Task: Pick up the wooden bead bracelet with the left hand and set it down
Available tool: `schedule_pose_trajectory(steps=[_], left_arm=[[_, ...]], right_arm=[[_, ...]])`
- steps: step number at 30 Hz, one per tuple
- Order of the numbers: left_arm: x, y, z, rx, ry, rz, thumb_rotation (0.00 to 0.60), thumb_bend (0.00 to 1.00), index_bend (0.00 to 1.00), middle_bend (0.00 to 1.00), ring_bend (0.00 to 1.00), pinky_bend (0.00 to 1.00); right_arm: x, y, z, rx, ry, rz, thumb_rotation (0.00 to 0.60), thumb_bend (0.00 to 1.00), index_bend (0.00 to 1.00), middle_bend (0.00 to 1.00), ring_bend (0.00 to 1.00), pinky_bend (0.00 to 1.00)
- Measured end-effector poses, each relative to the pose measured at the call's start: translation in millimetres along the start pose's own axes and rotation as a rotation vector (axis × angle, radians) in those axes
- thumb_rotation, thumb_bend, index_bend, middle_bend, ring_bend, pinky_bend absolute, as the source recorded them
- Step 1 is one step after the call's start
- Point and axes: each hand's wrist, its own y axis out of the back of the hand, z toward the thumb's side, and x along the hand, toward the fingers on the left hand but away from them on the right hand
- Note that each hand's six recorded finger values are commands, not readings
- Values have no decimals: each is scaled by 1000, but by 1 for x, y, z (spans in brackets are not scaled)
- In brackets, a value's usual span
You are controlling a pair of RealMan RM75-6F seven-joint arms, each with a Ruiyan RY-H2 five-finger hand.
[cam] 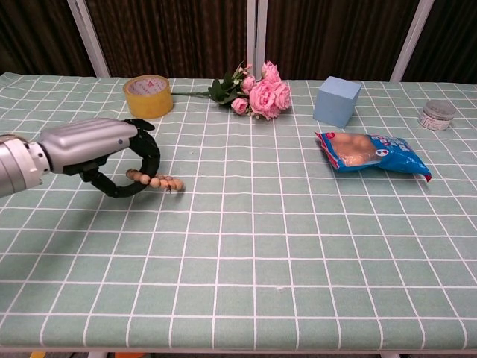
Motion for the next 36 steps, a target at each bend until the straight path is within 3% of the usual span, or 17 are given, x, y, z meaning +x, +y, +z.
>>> schedule_pose_trajectory(steps=[7,11,17,20,21,25,31,36], left_arm=[[-13,17,1,-565,69,6,600,452,567,588,258,96],[-19,22,2,-904,137,-31,600,454,567,588,258,101],[-27,21,7,-1251,239,-132,600,456,565,589,257,101],[-28,23,12,-1356,261,-163,508,455,565,589,258,101],[-28,23,13,-1380,264,-170,421,453,565,589,258,101],[-27,25,17,-1429,256,-193,226,422,562,590,258,97],[-24,28,15,-1444,229,-167,96,360,559,592,257,87],[-23,30,13,-1469,208,-115,53,236,533,592,258,87]], right_arm=[[2,4,0,-9,5,-16,600,73,0,78,0,0],[1,6,0,-8,9,-22,600,73,0,78,0,0],[1,7,1,-15,11,-23,600,73,0,78,0,0],[1,6,1,-20,10,-17,600,73,0,79,0,0],[1,6,1,-20,10,-17,600,73,0,79,0,0],[1,7,1,-20,12,-22,600,73,0,79,0,0],[2,8,0,-21,8,-25,600,73,0,80,0,0],[2,9,0,-21,12,-28,600,73,0,81,0,0]])
